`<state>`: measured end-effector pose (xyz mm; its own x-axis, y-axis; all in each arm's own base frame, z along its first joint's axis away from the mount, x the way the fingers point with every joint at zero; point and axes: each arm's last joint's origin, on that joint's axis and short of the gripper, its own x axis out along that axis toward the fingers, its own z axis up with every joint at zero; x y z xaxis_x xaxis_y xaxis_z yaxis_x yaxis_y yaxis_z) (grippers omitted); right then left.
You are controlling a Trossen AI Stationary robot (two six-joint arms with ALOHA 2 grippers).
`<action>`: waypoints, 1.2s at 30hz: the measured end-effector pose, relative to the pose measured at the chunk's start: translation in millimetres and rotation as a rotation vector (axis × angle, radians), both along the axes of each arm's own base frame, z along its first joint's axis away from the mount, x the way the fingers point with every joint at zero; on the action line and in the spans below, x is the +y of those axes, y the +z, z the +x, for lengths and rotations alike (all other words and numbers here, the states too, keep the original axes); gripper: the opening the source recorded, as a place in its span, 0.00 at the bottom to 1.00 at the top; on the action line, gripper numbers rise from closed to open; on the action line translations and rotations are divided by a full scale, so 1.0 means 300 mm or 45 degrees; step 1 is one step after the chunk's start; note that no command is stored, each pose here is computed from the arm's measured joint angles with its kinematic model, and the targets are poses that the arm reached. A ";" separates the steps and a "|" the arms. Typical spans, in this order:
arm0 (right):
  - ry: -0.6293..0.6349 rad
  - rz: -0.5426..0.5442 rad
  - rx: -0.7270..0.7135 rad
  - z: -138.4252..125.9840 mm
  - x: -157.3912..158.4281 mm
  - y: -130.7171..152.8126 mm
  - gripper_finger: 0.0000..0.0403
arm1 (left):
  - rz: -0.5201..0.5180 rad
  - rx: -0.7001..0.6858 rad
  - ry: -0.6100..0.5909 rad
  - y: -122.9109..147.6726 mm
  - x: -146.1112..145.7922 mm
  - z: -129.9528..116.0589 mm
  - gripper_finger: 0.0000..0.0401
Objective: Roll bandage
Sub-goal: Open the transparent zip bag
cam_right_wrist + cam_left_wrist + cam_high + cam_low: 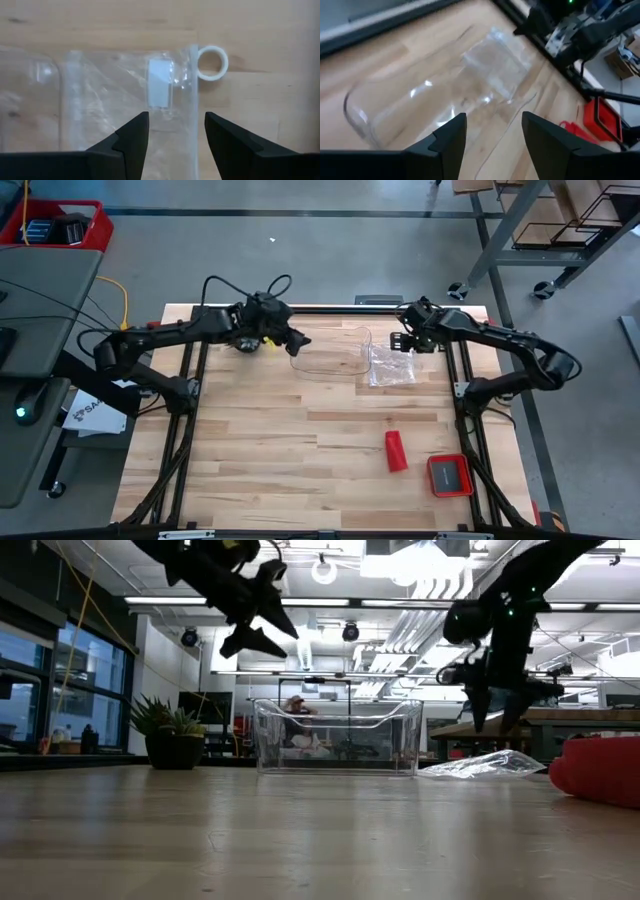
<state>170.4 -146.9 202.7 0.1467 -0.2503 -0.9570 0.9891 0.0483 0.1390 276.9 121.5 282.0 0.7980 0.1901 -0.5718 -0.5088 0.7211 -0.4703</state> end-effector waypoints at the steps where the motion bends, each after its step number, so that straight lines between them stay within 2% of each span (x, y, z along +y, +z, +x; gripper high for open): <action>1: 0.017 0.033 -0.002 -0.008 -0.006 -0.012 0.46 | -0.014 0.005 -0.003 -0.009 0.001 -0.003 0.47; 8: 0.077 0.200 -0.062 -0.067 -0.007 -0.112 0.46 | -0.038 0.011 -0.037 -0.026 -0.012 -0.003 0.47; 16: 0.142 0.167 -0.237 -0.057 -0.006 -0.162 0.46 | -0.051 -0.003 0.056 -0.023 -0.010 0.000 0.47; 20: 0.179 0.160 -0.246 -0.052 -0.006 -0.157 0.44 | -0.055 -0.002 0.080 -0.023 -0.009 0.000 0.47; 23: 0.238 0.119 -0.257 -0.036 -0.004 -0.132 0.33 | -0.047 0.010 0.099 -0.025 -0.008 -0.002 0.47; 26: 0.310 0.084 -0.244 -0.028 0.005 -0.109 0.09 | -0.064 -0.022 0.132 -0.019 -0.002 -0.001 0.47; 27: 0.343 0.064 -0.249 -0.025 0.008 -0.098 0.04 | -0.071 -0.056 0.147 -0.011 0.003 0.000 0.47; 29: 0.388 0.027 -0.223 -0.022 0.014 -0.067 0.02 | -0.077 -0.146 0.161 0.013 0.012 0.000 0.47; 32: 0.510 -0.031 -0.079 -0.024 0.041 0.001 0.01 | -0.045 -0.350 0.135 0.071 0.028 0.003 0.47; 36: 0.744 -0.173 0.040 -0.017 0.083 0.140 0.00 | 0.126 -0.538 0.062 0.159 0.037 0.001 0.47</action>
<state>165.1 -121.9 244.6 0.2691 -0.2570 -0.9282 0.7968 0.6008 0.0647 277.1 132.5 329.7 0.9468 0.2706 -0.1741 -0.3209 0.7534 -0.5739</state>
